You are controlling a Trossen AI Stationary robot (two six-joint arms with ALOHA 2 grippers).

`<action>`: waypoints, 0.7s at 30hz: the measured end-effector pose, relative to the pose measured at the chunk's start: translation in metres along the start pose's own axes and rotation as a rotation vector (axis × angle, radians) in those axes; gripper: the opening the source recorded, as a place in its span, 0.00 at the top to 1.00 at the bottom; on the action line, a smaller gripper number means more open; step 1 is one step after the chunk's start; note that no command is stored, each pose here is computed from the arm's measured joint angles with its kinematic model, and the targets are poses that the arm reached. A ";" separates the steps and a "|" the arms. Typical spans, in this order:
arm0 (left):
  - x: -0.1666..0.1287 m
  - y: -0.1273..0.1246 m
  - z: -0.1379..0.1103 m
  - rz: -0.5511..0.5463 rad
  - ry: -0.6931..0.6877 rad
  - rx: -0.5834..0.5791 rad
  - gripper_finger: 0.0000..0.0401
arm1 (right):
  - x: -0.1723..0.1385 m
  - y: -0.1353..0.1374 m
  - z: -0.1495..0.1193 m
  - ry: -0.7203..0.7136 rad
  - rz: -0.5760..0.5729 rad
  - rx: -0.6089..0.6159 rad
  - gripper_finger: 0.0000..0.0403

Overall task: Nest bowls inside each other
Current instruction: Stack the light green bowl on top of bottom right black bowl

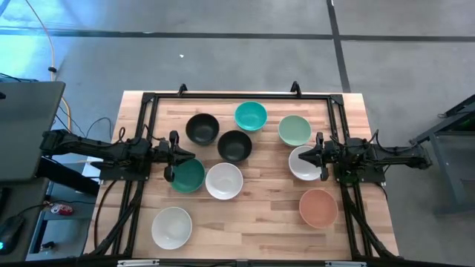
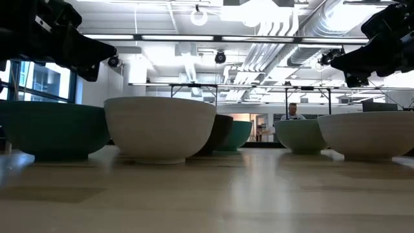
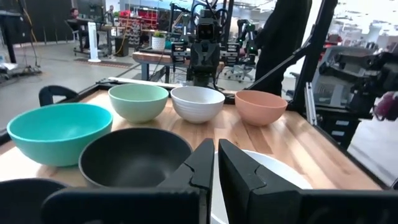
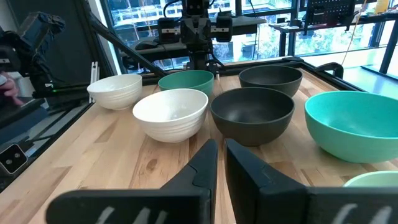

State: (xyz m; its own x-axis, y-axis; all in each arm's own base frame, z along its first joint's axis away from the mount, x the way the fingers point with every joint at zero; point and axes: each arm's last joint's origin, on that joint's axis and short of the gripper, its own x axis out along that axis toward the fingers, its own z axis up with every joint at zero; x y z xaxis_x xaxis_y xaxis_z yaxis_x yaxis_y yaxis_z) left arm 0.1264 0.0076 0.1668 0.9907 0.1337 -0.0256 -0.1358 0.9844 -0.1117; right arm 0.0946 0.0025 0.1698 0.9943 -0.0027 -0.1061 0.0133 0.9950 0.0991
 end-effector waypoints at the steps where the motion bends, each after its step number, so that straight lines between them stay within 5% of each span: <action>1: 0.000 0.000 0.000 0.000 0.000 -0.013 0.96 | 0.000 0.000 0.000 0.000 0.000 0.000 0.94; 21: 0.000 0.000 0.000 0.013 -0.002 -0.093 0.96 | 0.000 0.000 0.006 -0.063 -0.008 0.029 0.94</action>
State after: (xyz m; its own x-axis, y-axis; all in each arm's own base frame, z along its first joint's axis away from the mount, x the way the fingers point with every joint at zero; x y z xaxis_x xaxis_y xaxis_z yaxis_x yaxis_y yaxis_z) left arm 0.1263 0.0080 0.1668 0.9889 0.1464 -0.0260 -0.1487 0.9679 -0.2026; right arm 0.0950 0.0021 0.1757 0.9988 -0.0174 -0.0448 0.0230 0.9916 0.1275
